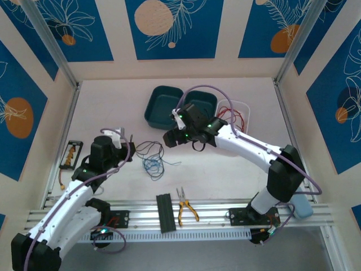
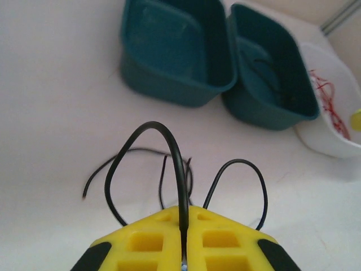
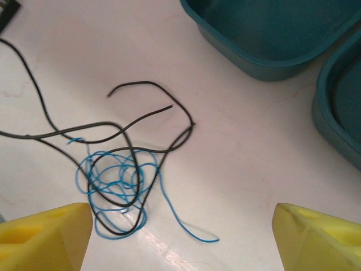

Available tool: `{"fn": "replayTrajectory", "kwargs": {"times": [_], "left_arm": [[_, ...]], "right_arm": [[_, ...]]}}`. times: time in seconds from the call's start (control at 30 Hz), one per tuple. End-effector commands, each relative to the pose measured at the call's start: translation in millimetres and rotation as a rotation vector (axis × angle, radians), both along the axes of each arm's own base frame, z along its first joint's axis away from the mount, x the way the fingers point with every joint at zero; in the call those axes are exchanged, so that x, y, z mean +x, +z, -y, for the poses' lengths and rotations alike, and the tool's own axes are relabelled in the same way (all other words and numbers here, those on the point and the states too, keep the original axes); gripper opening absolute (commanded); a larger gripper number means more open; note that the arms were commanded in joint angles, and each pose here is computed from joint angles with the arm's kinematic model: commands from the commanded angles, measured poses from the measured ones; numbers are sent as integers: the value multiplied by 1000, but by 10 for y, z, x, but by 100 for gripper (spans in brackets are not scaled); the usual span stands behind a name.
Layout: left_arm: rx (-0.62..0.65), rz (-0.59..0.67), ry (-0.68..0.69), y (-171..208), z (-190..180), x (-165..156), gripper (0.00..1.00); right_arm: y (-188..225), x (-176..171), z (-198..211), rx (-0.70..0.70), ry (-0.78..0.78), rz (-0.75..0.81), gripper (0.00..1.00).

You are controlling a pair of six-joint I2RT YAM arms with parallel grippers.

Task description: Untangle the cables

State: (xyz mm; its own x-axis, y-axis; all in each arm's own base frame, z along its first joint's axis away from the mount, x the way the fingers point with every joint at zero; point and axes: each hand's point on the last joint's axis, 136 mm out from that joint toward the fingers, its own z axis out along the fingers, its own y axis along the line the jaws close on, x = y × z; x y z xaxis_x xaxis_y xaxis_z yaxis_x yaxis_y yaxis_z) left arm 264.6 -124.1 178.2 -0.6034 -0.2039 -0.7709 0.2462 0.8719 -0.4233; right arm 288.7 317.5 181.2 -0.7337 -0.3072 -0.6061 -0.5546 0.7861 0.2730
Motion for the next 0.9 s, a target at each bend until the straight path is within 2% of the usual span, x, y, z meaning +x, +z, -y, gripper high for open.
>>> {"fn": "replayTrajectory", "kwargs": {"times": [0.0,0.27,0.67,0.87], "left_arm": [[-2,152,-82,440,106,87,7],[-59,160,-93,662,200,197,7],[-99,155,-109,743,232,131,7],[-113,141,-115,728,248,115,7]], "right_arm": [[289,-34,-177,157,46,38,82],[151,-81,-228,177,48,-19,77],[-239,12,-270,147,29,-97,73],[-420,16,-414,142,43,-153,65]]}}
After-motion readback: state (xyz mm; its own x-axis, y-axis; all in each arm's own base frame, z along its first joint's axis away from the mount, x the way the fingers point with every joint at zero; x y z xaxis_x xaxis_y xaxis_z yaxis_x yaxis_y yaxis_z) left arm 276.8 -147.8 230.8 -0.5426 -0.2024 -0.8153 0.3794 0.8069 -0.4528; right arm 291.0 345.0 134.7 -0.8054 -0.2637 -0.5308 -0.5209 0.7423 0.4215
